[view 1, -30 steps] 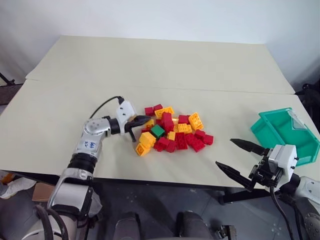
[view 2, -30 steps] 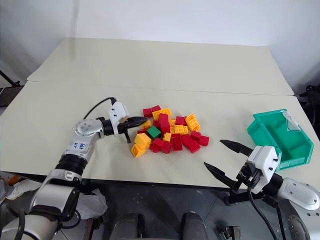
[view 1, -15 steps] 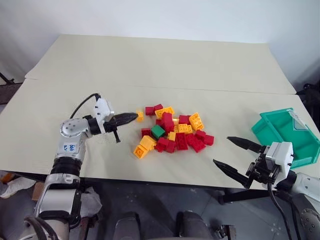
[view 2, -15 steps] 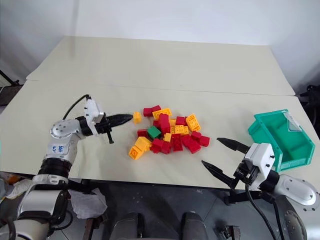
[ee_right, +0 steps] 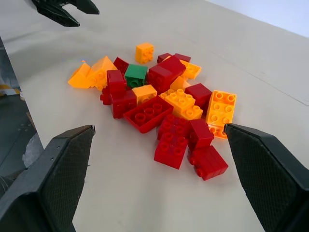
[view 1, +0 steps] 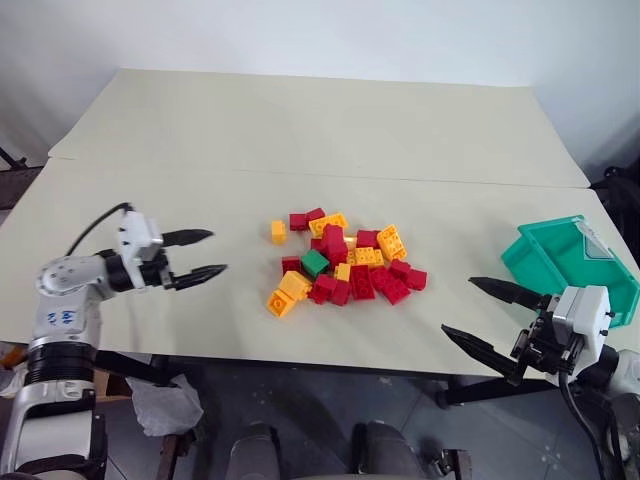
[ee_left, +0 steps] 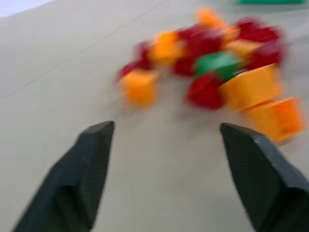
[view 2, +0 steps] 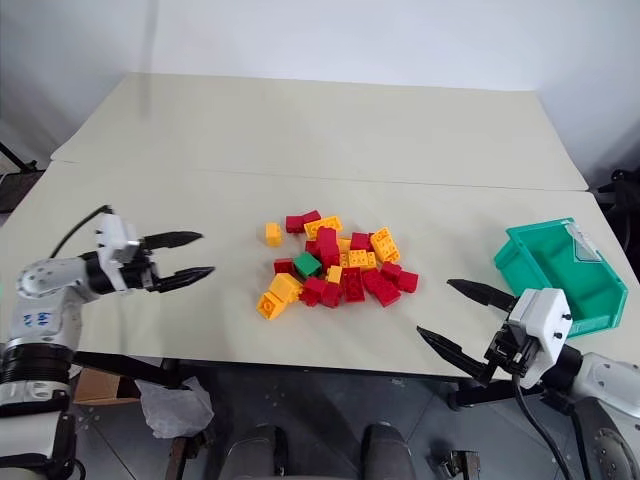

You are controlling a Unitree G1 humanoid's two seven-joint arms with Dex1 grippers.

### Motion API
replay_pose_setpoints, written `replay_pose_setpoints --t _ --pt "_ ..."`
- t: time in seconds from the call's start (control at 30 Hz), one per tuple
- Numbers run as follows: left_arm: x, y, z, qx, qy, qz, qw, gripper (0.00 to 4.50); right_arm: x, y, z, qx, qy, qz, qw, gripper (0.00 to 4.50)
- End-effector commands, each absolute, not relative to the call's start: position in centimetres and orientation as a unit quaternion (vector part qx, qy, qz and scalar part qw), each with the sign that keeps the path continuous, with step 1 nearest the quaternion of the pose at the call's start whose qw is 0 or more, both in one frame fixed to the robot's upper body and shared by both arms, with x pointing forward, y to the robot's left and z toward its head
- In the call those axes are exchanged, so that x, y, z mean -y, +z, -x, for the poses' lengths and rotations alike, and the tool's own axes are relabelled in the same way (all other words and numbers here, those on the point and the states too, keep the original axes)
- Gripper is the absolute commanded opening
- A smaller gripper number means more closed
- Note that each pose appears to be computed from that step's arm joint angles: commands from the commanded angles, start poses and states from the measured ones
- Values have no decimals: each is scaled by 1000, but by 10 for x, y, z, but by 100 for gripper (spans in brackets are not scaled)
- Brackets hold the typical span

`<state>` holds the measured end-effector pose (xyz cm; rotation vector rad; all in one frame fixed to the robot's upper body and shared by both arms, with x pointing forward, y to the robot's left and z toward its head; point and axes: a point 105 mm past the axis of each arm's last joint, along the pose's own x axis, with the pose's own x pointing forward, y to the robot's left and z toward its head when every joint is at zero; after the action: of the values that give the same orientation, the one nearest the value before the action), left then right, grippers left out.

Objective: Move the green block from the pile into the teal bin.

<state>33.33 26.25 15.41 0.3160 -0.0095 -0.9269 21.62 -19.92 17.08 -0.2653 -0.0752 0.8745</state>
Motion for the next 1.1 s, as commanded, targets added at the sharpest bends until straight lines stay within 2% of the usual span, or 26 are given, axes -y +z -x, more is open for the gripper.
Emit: replay_pose_setpoints --t 0.03,0.2,0.33,0.43,0.57,0.87,1.1 --pt "-271 154 -328 3 -443 -158 883 446 203 179 -217 52 422 144 894 450" --pt "-256 152 -324 -1 -474 -154 867 446 203 179 -221 54 422 141 894 450" --pt "-186 172 -341 13 -560 -174 810 446 199 175 -223 53 428 135 892 450" --pt "-154 178 -352 -9 -588 -223 777 446 198 176 -225 54 430 135 891 450" --pt "-127 185 -358 -65 -619 -206 755 446 196 177 -226 57 431 134 890 450" --pt "-97 176 -363 -159 -605 -190 757 446 193 175 -224 62 423 128 895 450" --pt "-74 160 -365 -191 -584 -181 768 446 189 174 -221 67 416 124 898 450"
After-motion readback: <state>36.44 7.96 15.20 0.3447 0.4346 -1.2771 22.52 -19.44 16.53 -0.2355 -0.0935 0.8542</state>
